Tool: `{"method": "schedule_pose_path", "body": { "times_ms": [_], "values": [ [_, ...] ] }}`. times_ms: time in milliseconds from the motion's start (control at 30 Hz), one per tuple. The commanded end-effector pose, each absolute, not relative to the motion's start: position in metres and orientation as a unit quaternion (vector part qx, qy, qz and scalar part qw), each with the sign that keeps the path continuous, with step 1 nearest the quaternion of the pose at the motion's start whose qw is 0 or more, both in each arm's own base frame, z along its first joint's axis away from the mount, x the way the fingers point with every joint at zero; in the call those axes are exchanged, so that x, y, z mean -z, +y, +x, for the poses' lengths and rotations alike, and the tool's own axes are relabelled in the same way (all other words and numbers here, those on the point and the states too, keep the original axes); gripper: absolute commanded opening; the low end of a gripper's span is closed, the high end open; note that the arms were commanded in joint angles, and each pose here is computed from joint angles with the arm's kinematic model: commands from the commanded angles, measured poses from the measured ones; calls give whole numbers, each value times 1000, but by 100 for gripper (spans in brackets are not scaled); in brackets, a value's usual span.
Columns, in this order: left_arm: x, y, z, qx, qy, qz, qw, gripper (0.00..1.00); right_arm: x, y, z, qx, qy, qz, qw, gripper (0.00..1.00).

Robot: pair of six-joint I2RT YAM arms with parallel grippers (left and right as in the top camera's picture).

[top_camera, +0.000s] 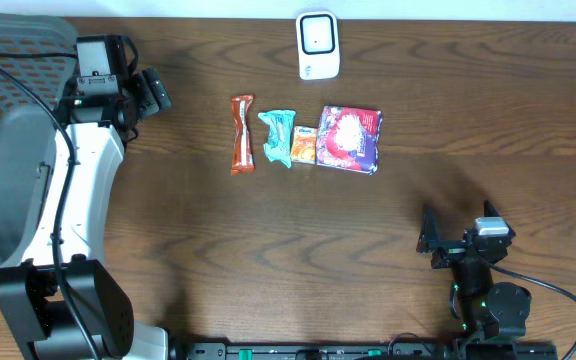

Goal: Scan the item barcode

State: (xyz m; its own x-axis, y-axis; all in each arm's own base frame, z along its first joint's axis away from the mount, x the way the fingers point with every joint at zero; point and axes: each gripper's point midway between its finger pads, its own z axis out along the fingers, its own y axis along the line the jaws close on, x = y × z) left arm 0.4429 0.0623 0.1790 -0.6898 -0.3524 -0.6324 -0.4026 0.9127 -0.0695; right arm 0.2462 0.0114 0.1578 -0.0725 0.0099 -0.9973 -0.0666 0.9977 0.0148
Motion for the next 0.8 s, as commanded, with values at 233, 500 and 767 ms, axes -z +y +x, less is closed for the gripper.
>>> {"method": "schedule_pose_path", "body": {
  "times_ms": [233, 500, 767],
  "values": [
    [-179, 66, 443, -43, 917, -214, 335, 98, -171, 10, 247, -19, 712, -22, 701, 99],
    [-179, 66, 443, -43, 917, -214, 335, 98, -251, 60, 224, -128, 576, -125, 798, 99],
    [-179, 66, 443, -43, 917, -214, 335, 98, -354, 62, 176, -48, 408, -178, 894, 99]
  ]
}}
